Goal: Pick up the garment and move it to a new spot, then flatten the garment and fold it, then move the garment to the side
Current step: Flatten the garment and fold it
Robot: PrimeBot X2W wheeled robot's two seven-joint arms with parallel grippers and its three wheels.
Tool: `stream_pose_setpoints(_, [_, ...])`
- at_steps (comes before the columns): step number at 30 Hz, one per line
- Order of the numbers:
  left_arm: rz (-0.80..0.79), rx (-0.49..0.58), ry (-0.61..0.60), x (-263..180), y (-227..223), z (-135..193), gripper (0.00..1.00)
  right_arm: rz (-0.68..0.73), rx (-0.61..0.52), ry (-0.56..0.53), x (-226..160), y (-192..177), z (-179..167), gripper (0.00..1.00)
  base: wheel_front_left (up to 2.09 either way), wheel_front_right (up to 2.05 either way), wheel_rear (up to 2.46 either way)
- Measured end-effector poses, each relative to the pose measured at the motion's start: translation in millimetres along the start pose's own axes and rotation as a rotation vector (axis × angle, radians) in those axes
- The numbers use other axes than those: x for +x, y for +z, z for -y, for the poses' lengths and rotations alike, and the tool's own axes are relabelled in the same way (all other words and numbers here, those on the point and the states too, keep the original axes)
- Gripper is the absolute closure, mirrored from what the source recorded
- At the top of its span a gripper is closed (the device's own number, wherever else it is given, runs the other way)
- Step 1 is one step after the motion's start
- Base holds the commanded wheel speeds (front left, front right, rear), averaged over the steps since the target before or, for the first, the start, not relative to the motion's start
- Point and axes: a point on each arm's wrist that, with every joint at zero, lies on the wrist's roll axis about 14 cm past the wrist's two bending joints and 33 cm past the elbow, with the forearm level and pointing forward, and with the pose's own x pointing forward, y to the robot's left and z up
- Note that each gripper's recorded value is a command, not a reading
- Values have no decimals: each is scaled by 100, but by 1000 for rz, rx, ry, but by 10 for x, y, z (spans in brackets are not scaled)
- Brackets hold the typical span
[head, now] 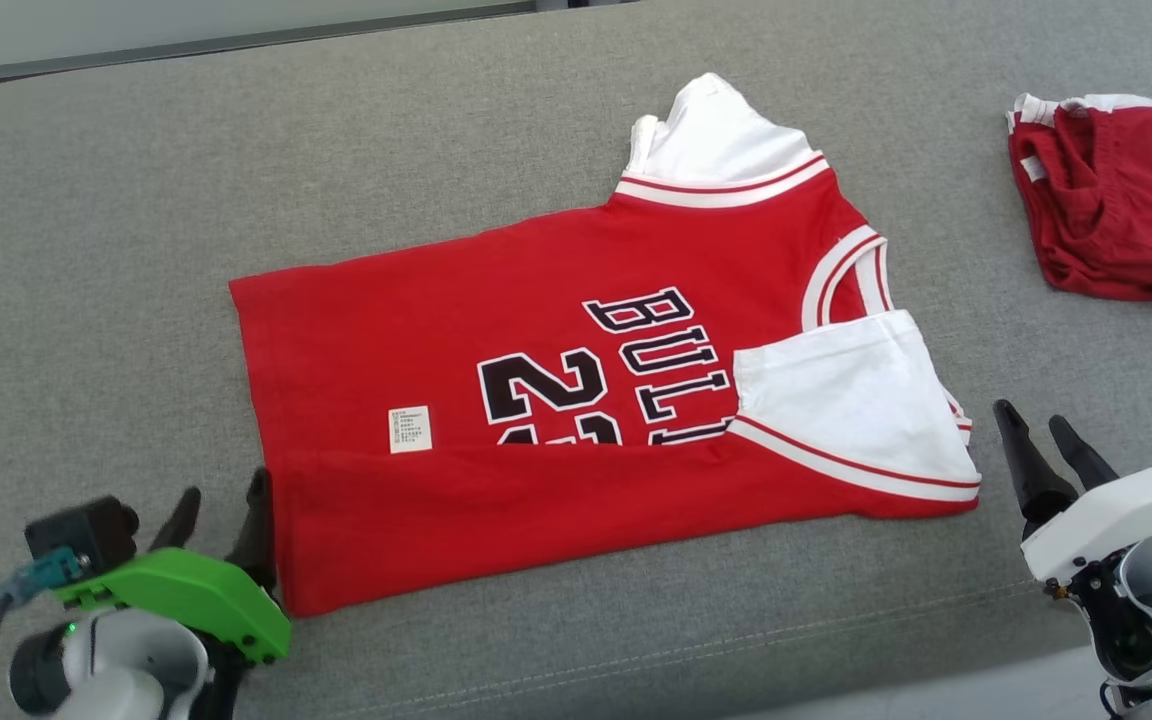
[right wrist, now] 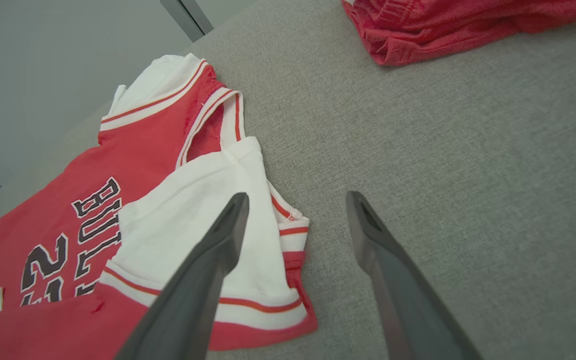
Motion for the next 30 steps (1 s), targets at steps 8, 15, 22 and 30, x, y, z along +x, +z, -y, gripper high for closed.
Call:
stream_pose_setpoints(8, [20,181,-57,491,599,105,0,57,-58,67,92,310,-204,0,0,0,0])
stream_pose_setpoints(15, [-43,259,-53,947,657,102,0,56,-78,109,228,345,-348,0,0,0,0])
stream_pose_setpoints(22, [-105,334,-41,1342,552,53,0,23,-90,103,351,243,-313,0,0,0,0])
stream_pose_setpoints(30, [-144,362,-42,1548,449,32,0,11,-96,81,384,202,-221,0,0,0,0])
